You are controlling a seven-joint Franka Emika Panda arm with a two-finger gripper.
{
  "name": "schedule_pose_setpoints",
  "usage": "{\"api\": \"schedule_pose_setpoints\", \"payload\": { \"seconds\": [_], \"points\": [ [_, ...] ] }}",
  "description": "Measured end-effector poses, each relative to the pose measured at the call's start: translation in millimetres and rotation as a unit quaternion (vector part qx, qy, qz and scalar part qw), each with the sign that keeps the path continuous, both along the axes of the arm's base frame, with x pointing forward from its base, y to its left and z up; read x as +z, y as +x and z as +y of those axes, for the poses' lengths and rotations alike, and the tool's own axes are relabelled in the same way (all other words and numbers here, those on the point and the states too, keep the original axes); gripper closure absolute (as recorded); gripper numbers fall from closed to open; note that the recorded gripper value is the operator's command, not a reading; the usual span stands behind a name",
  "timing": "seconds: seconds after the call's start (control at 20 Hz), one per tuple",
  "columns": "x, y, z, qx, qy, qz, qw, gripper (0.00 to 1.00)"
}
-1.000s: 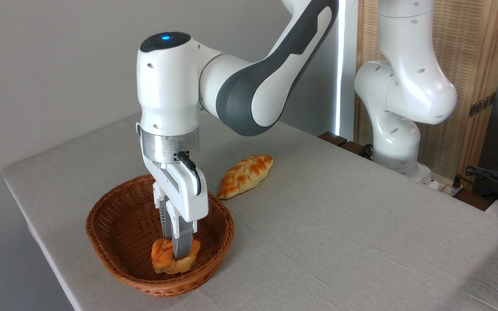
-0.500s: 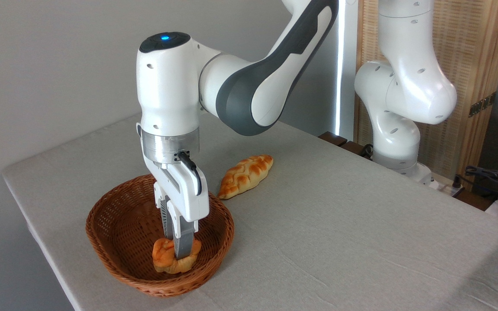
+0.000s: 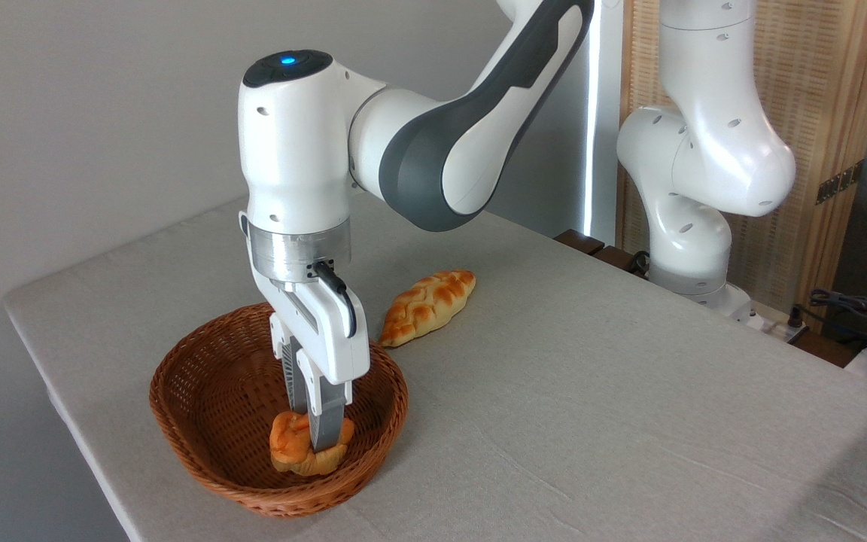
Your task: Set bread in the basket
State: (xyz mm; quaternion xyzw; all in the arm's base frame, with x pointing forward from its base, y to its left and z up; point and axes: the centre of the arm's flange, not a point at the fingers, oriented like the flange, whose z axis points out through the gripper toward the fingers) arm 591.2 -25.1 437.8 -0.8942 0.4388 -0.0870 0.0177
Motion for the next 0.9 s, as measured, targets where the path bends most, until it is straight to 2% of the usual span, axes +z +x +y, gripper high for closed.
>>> {"api": "schedule_pose_setpoints", "payload": {
  "seconds": [0.2,0.35,0.6,0.9],
  "points": [
    [3,-2,2,0.001,0.000,0.007,1.0000,0.00],
    [17,-4,1,-0.001,-0.001,0.024,0.9997,0.00],
    [78,-6,1,0.001,-0.003,0.060,0.9982,0.00],
    [152,-30,-11,0.055,-0.013,0.069,0.9960,0.00]
  ]
}}
